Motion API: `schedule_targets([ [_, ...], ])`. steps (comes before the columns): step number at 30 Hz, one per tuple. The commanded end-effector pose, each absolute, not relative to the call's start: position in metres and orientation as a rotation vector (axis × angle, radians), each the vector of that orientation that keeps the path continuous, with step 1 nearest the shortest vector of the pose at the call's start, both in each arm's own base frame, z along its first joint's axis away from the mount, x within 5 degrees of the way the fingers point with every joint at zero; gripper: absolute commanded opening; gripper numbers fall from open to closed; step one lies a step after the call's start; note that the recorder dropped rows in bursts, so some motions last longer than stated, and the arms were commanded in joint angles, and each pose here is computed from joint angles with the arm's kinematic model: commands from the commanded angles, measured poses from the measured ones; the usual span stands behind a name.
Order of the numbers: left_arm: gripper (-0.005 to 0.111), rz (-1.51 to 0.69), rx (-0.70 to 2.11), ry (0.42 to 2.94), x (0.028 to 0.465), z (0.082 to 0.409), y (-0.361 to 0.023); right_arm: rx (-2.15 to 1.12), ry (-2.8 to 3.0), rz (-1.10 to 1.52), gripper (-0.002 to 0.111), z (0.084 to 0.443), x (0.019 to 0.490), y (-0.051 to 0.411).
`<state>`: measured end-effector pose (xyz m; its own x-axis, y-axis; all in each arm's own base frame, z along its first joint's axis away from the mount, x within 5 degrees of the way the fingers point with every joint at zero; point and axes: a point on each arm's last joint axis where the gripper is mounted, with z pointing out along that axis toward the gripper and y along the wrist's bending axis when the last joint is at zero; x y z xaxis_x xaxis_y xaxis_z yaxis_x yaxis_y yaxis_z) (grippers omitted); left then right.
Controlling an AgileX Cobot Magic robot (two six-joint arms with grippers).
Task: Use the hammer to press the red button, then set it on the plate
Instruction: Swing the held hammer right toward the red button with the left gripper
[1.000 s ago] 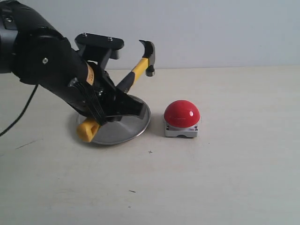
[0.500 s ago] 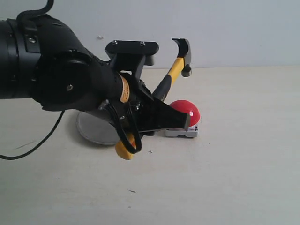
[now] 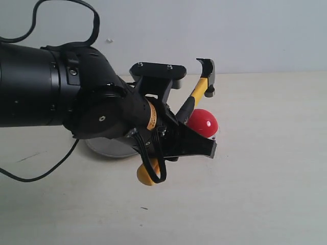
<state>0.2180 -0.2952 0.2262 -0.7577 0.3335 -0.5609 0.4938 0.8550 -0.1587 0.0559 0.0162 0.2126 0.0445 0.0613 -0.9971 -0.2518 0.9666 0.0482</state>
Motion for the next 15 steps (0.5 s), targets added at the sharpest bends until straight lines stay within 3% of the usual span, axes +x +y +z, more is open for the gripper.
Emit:
schedule_targets([
  [1,0.000,-0.459,0.623,2.395,0.223,0.241,-0.298,-0.159,1.518,0.236,0.000,0.211,0.057,0.016],
  [15,0.000,-0.439,0.594,2.396,0.235,0.241,-0.289,-0.159,1.518,0.236,0.000,0.211,0.057,0.016],
])
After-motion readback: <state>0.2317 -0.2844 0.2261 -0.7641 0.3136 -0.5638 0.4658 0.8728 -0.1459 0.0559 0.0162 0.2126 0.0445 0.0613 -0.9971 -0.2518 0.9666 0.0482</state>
